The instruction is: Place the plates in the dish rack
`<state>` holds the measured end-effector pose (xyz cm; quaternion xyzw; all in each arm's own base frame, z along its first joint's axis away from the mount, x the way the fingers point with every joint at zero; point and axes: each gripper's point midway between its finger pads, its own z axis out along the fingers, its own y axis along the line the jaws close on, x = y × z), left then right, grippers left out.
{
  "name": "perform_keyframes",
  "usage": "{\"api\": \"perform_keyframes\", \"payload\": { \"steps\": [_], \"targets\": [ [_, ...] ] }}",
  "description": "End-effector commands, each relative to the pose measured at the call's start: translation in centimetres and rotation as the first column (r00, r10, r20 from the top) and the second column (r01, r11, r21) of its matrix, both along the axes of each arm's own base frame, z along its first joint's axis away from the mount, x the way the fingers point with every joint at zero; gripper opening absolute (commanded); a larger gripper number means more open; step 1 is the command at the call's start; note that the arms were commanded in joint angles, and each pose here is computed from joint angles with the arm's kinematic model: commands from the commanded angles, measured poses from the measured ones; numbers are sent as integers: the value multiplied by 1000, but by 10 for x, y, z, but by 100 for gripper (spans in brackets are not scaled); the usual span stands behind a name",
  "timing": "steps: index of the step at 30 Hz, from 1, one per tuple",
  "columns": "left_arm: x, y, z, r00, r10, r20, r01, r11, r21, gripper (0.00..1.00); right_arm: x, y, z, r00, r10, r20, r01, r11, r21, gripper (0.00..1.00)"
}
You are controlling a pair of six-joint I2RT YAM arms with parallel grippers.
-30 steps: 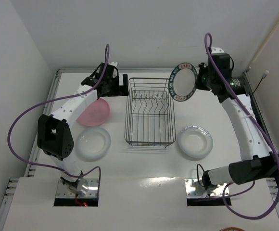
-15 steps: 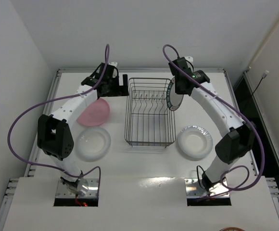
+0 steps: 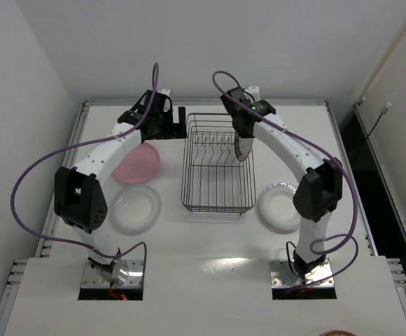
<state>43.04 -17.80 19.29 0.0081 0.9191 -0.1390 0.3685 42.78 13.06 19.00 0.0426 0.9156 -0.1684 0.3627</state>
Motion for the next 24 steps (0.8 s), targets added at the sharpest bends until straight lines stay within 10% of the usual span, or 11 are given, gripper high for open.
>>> {"api": "perform_keyframes", "payload": {
  "steps": [1, 14, 24],
  "targets": [
    [8, 0, 22, 998, 13, 55, -13, 1000, -3, 100, 2, 1, 12, 998, -38, 46, 38, 999, -9, 0],
    [11, 10, 18, 997, 57, 54, -59, 997, 41, 100, -18, 7, 34, 997, 12, 79, -16, 998, 58, 40],
    [21, 52, -29, 974, 226, -3, -219, 946, 238, 100, -50, 3, 85, 980, 90, 175, -118, 980, 159, 47]
  ]
}}
